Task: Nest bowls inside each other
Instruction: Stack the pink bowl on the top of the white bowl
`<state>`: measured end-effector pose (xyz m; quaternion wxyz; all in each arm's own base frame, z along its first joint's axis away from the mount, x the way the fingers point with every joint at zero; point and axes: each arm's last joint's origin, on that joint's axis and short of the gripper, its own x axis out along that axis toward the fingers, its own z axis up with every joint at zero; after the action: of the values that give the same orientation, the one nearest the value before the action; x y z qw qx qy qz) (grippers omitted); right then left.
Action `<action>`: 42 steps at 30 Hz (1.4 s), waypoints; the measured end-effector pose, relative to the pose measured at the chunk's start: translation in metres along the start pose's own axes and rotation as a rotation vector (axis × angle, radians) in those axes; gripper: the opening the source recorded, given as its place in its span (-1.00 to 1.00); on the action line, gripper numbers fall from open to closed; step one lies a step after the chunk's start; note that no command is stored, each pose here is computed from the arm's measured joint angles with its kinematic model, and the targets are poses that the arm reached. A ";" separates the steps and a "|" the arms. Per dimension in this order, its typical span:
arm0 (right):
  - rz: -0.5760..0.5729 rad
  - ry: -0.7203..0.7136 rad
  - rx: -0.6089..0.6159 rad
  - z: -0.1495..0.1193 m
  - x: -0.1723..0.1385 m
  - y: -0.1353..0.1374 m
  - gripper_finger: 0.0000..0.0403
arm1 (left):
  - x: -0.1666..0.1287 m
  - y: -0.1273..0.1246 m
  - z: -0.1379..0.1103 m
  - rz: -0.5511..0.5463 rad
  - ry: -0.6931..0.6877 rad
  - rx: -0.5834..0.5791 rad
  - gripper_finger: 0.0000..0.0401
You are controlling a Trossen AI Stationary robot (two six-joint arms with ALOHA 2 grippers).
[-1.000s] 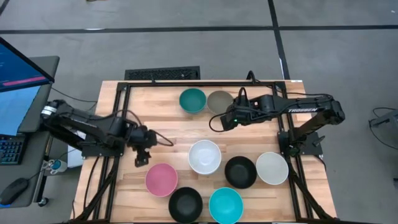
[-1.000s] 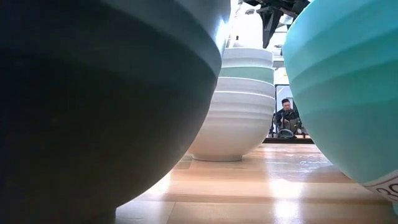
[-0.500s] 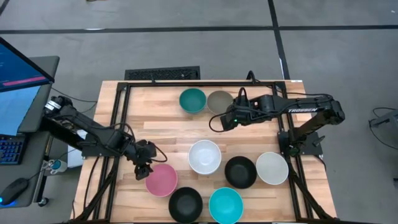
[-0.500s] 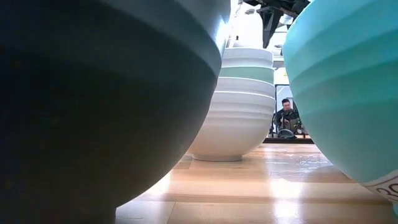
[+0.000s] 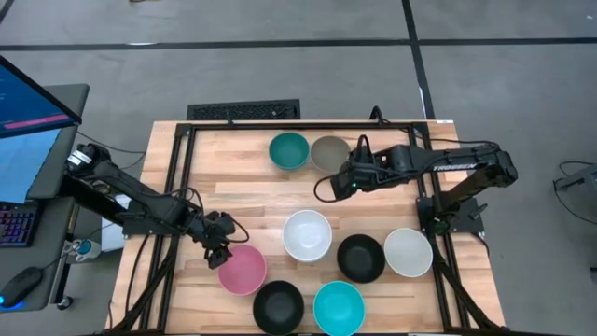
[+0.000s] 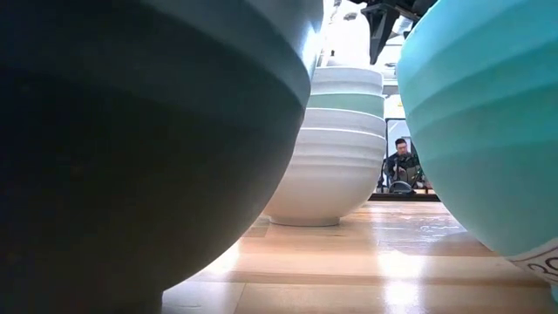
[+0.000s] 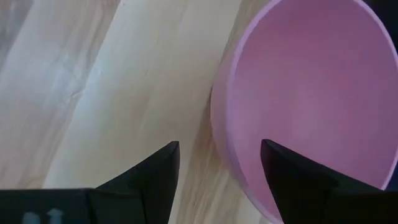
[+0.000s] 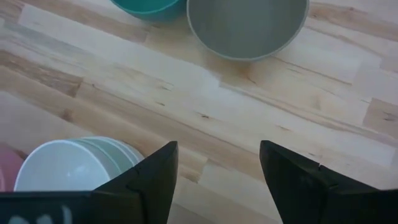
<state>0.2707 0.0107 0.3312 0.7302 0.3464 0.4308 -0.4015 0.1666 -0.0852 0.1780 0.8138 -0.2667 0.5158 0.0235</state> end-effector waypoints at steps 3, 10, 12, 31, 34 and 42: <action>0.003 0.002 0.002 -0.002 -0.001 0.001 0.24 | 0.004 0.005 -0.004 0.015 0.009 -0.012 0.08; 0.014 0.008 0.008 -0.008 -0.003 0.004 0.24 | 0.005 0.007 -0.005 0.027 -0.003 0.038 -0.20; 0.017 0.009 0.017 -0.010 -0.004 0.004 0.24 | 0.005 0.007 -0.003 0.032 -0.022 0.058 -0.39; -0.093 0.021 0.067 -0.057 -0.022 0.000 0.24 | -0.069 -0.023 0.095 -0.012 -0.218 0.178 -0.99; -0.077 0.015 0.088 -0.063 -0.030 -0.004 0.22 | -0.081 -0.031 0.123 0.085 -0.182 0.259 -0.99; -0.045 -0.017 0.233 -0.085 -0.028 -0.027 0.02 | -0.074 -0.057 0.215 0.186 -0.122 0.477 -1.00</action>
<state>0.2087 0.0796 0.3195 0.6794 0.4157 0.3830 -0.4679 0.3278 -0.0173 0.3347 0.8777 -0.0168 0.4789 -0.0078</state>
